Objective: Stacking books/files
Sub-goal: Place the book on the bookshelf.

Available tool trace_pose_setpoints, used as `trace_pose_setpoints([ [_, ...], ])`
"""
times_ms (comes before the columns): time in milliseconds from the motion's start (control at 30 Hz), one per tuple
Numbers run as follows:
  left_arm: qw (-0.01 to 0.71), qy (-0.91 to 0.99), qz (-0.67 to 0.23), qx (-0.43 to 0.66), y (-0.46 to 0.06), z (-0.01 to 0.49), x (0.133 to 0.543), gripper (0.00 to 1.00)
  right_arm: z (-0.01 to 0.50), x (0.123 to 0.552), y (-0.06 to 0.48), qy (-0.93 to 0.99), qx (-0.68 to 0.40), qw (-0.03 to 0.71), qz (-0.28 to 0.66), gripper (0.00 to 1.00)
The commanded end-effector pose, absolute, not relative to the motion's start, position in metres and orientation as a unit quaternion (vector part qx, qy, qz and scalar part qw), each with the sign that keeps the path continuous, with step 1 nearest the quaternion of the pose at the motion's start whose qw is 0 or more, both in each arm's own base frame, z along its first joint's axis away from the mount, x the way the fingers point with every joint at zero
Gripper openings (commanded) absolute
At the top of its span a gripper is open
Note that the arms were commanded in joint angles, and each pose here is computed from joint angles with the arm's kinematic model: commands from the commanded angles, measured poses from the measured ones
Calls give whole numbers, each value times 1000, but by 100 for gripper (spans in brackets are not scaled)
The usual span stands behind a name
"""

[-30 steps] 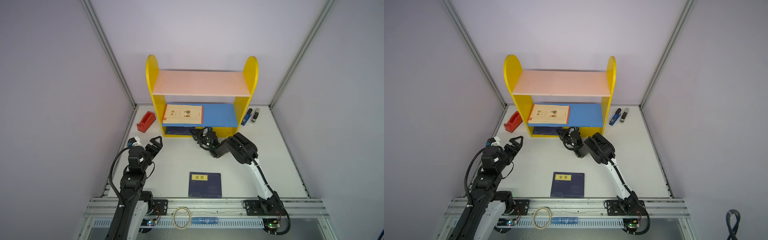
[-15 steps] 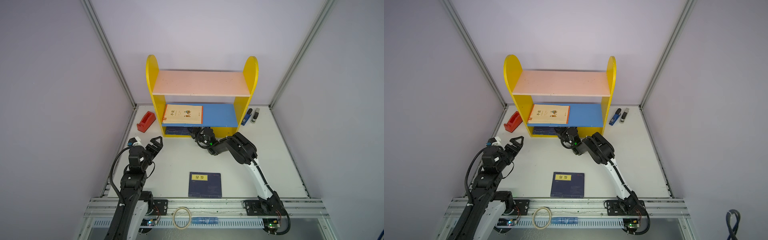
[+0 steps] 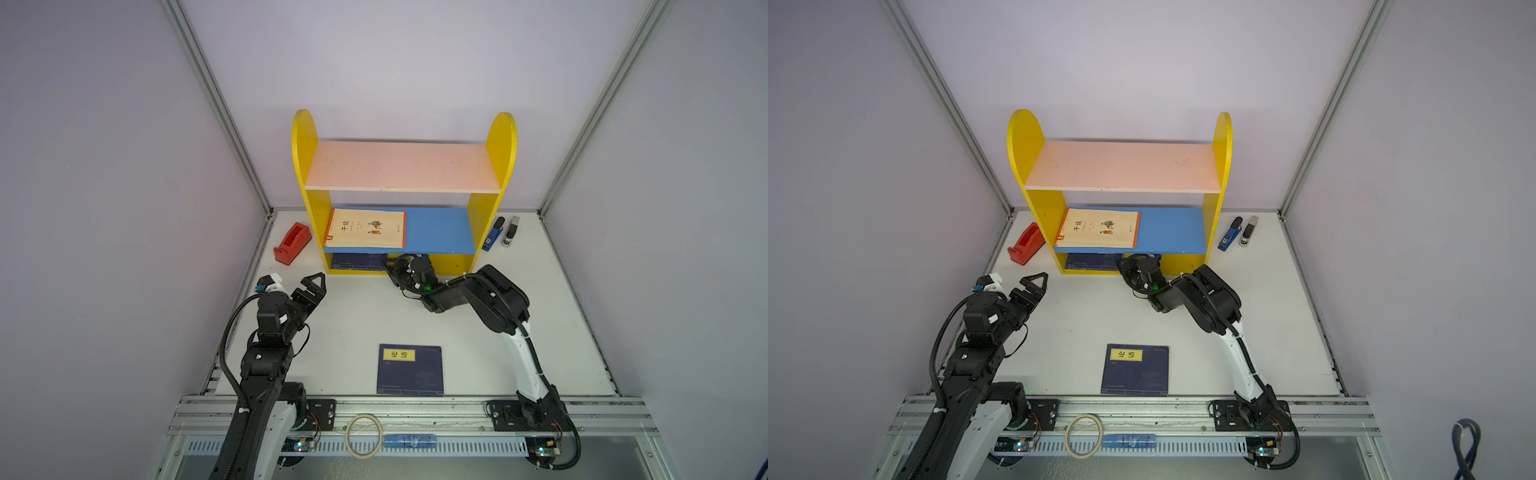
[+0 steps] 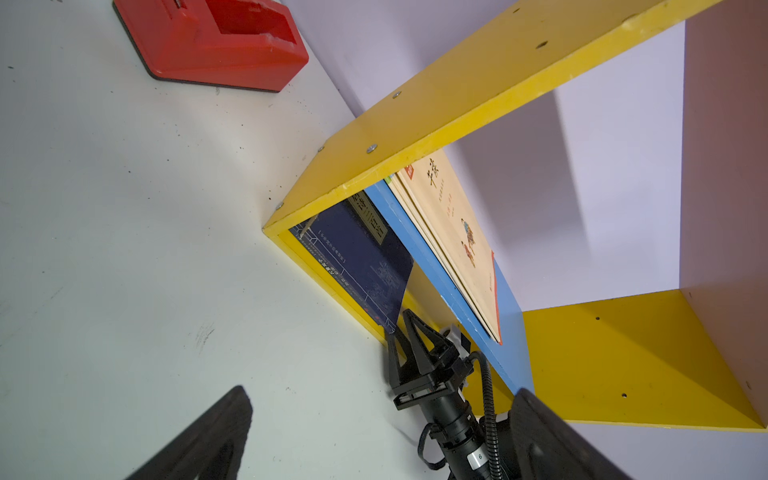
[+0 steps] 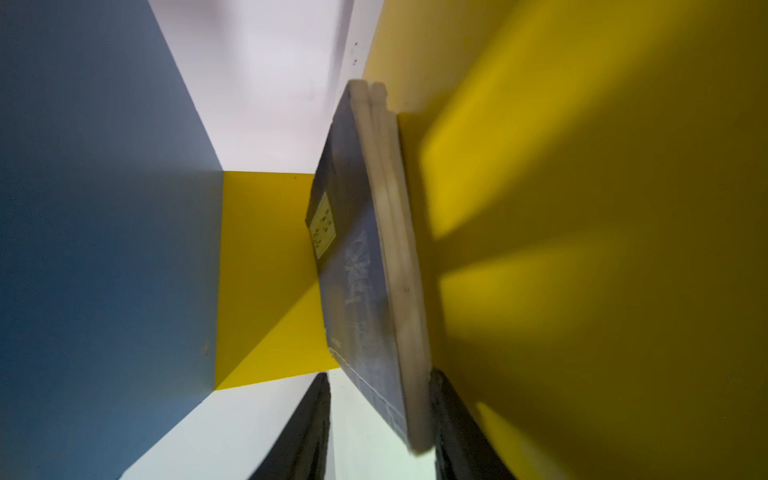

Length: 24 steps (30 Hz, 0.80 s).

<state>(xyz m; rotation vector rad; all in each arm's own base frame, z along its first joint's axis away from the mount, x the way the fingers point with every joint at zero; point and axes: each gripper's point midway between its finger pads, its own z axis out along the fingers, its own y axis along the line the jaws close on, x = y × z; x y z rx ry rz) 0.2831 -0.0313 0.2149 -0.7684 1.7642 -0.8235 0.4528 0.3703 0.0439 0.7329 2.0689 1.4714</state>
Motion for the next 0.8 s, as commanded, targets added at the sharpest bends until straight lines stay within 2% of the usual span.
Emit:
trace_pose_setpoints([
  [0,508,725,-345,-312,-32,221,284,100,45,458,356,758,281,284,516,41],
  [100,506,726,-345,-313,-32,220,285,100,48,463,362,751,277,282,529,27],
  [133,507,725,-345,-313,-32,220,285,100,47,464,364,751,277,281,529,26],
  [467,506,726,-347,-312,-33,220,285,100,53,477,358,739,286,316,521,25],
  [633,506,726,-346,-312,-33,220,285,100,61,486,365,731,280,323,532,14],
  [767,504,727,-346,-312,-33,219,285,100,71,492,372,717,267,331,552,11],
])
